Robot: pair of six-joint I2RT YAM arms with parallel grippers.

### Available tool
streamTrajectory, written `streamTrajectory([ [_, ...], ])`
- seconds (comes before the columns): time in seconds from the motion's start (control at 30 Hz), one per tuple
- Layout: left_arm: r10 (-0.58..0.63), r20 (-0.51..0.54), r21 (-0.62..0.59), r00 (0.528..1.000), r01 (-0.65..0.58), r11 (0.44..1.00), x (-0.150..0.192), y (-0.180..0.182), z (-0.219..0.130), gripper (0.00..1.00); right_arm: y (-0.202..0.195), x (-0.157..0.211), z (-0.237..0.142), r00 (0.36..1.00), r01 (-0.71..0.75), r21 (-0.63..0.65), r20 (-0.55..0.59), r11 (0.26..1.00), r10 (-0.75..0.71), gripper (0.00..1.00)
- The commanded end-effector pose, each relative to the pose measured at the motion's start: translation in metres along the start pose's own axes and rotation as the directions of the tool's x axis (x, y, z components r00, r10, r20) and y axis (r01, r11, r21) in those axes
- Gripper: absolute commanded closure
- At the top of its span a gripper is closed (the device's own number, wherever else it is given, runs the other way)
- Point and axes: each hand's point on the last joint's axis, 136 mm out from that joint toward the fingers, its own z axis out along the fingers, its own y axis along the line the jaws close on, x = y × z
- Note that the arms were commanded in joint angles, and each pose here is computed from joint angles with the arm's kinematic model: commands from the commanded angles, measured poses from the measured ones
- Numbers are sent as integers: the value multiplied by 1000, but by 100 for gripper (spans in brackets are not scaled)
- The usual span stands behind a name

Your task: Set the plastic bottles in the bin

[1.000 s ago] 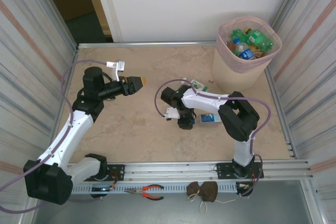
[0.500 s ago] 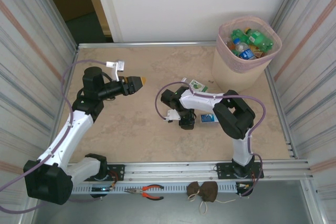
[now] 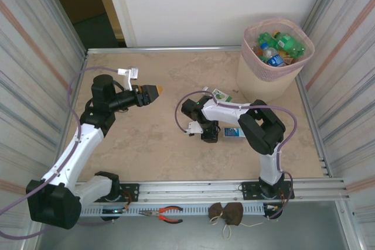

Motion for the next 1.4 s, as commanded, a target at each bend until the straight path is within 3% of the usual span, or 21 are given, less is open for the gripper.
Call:
streamTrajectory([
  [0.0, 24, 37, 20, 999, -25, 999, -11, -11, -8, 30, 3, 5, 0, 1000, 18, -25, -4, 1000, -18, 63],
  [0.17, 21, 39, 18, 999, -22, 1000, -11, -10, -9, 30, -1, -1, -20, 998, -24, -12, 66, 1000, 25, 72],
  [0.33, 21, 43, 17, 999, -22, 1000, -12, -10, -10, 30, -7, -9, -56, 970, -108, -37, 217, 993, 113, 76],
  [0.47, 19, 45, 18, 999, -19, 1000, -12, -10, -10, 30, -17, -11, -95, 908, -199, -65, 362, 978, 209, 76],
  [0.57, 15, 46, 20, 999, -16, 1000, -13, -9, -8, 30, -27, -11, -131, 824, -273, -91, 491, 958, 282, 77],
  [0.8, 8, 50, 25, 999, -9, 1000, -15, -7, -5, 30, -58, 4, -222, 559, -419, -138, 740, 897, 375, 77],
  [0.87, 5, 51, 23, 999, -7, 1000, -16, -6, -4, 30, -68, 13, -247, 463, -457, -154, 800, 876, 382, 78],
  [1.0, 0, 51, 24, 999, -1, 1000, -16, -5, -3, 30, -93, 35, -302, 203, -535, -233, 898, 812, 391, 79],
  [1.23, -4, 52, 23, 999, 3, 1000, -16, -4, -1, 30, -134, 94, -393, -205, -620, -325, 946, 714, 252, 86],
  [1.37, -6, 53, 26, 999, 5, 1000, -17, -4, -1, 30, -159, 134, -426, -363, -689, -369, 921, 623, 144, 87],
])
